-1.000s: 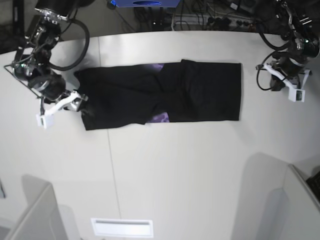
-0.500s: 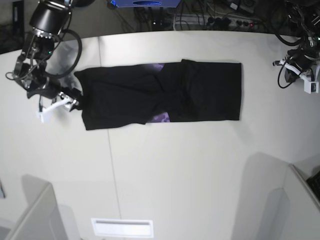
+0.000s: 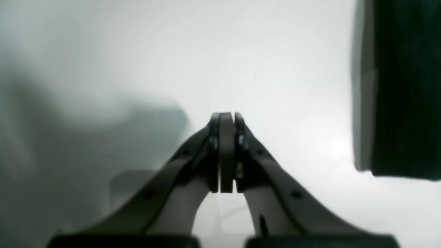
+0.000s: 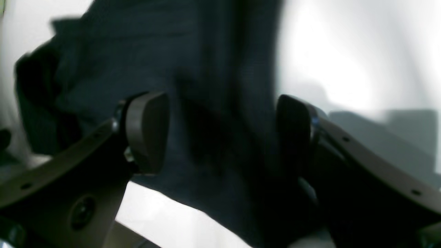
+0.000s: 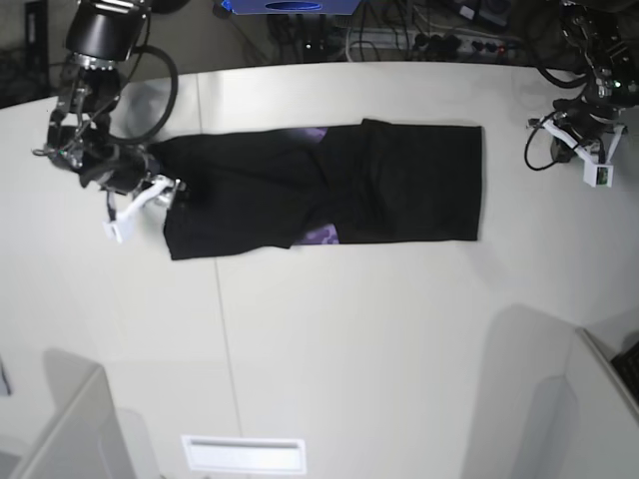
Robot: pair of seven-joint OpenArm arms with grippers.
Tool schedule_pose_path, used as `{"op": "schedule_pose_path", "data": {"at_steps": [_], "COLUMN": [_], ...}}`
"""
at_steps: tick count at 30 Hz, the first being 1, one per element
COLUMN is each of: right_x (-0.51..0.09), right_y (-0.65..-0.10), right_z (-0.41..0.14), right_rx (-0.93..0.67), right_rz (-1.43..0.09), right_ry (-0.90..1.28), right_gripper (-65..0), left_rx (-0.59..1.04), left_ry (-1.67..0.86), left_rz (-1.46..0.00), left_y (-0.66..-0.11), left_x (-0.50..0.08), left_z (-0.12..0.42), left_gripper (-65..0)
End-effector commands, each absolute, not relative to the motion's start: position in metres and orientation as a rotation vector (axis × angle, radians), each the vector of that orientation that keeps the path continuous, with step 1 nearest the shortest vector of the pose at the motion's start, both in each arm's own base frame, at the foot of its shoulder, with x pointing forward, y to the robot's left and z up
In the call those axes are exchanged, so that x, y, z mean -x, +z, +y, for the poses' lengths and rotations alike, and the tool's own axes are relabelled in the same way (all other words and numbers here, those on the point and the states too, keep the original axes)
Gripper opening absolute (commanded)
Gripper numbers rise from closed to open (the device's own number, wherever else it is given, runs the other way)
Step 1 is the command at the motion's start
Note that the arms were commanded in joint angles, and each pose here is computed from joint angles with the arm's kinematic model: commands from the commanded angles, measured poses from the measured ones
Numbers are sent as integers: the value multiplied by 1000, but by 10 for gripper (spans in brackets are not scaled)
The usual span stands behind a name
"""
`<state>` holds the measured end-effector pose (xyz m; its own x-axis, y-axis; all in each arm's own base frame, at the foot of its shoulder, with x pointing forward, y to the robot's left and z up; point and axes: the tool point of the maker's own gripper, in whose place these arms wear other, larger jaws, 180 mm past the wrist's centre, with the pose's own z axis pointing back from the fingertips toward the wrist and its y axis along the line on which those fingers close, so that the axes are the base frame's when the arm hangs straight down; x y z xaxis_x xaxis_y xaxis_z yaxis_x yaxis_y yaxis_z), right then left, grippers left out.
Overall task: Fold the T-shirt properly
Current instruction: 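Release the strip with the left gripper and raise it away, then grasp the strip's end with the right gripper and the middle with the left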
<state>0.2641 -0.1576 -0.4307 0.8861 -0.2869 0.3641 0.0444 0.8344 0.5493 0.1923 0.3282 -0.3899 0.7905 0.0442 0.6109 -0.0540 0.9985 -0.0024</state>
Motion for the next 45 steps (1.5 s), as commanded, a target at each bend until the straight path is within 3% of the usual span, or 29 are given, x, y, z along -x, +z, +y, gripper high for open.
{"op": "schedule_pose_path", "data": {"at_steps": [1, 10, 20, 23, 37, 45], "right_x": [-253, -250, -257, -264, -283, -286], "right_y": [-438, -441, -454, -453, -413, -387], "right_z": [-156, -151, -155, -160, -176, -144], "right_rx": [-538, -540, -551, -539, -292, -282], "right_rz": [-398, -378, -356, -402, -535, -598], "right_ry": [-157, -144, -185, -208, 0, 128], "right_gripper": [-204, -221, -509, -650, -650, -650], "left_rx": [-24, 51, 112, 113, 33, 95], "left_ry": [28, 63, -5, -7, -130, -161], "left_rz": [-698, -674, -675, -676, -613, -614], "left_y": [-379, -402, -407, -407, -423, -429], "left_x": [-203, -209, -227, -227, -241, -247], "left_z": [330, 310, 277, 276, 256, 223], "left_gripper": [-650, -650, -650, -650, -650, -650]}}
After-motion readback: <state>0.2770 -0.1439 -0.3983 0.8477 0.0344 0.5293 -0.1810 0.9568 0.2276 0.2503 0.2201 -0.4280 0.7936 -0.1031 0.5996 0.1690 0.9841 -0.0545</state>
